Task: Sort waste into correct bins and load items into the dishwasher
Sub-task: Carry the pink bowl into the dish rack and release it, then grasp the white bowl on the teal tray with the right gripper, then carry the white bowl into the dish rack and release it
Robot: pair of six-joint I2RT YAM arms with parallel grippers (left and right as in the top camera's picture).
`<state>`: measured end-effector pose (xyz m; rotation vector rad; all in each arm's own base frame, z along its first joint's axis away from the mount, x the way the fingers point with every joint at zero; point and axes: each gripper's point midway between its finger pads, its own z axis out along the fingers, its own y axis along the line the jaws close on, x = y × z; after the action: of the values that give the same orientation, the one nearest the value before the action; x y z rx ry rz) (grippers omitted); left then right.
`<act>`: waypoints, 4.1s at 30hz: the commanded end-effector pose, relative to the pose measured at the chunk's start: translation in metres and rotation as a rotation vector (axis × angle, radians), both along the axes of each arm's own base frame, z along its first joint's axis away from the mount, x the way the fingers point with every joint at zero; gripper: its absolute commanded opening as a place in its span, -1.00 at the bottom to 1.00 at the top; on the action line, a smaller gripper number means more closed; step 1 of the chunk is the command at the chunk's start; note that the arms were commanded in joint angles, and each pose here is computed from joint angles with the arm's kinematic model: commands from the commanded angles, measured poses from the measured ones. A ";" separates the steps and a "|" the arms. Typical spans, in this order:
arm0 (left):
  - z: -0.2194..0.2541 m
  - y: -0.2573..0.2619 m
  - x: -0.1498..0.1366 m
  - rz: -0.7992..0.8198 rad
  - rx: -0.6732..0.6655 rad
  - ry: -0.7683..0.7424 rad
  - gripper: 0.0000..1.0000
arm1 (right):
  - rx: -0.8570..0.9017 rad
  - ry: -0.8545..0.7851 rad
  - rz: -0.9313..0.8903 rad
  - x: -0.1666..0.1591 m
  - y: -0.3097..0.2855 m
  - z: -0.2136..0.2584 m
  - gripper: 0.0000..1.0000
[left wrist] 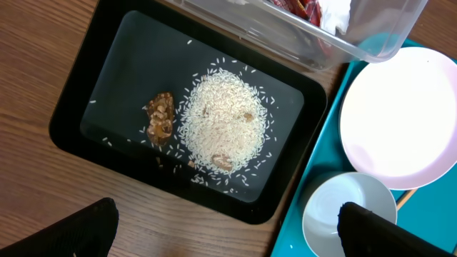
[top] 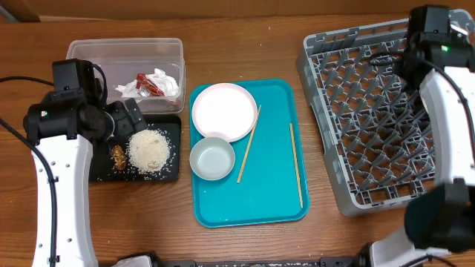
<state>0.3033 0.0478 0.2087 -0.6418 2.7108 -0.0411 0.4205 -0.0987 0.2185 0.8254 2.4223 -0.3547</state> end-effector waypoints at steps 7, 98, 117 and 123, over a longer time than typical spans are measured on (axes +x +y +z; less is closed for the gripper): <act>0.007 0.002 0.001 0.009 0.012 -0.021 0.99 | 0.396 0.200 0.544 -0.029 0.199 -0.038 0.37; 0.007 0.002 0.001 0.009 0.012 -0.021 1.00 | -0.784 0.113 -0.193 0.064 -0.093 -0.028 -0.92; 0.007 0.002 0.001 0.009 0.012 -0.021 0.99 | -0.548 0.219 -0.088 0.038 -0.037 -0.089 -0.80; 0.007 0.002 0.001 0.009 0.012 -0.021 0.99 | -0.502 0.210 -0.035 0.037 -0.011 -0.085 -0.19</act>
<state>0.3033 0.0478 0.2087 -0.6418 2.7108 -0.0411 0.4534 -0.1257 0.1280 0.6116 2.3408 -1.1625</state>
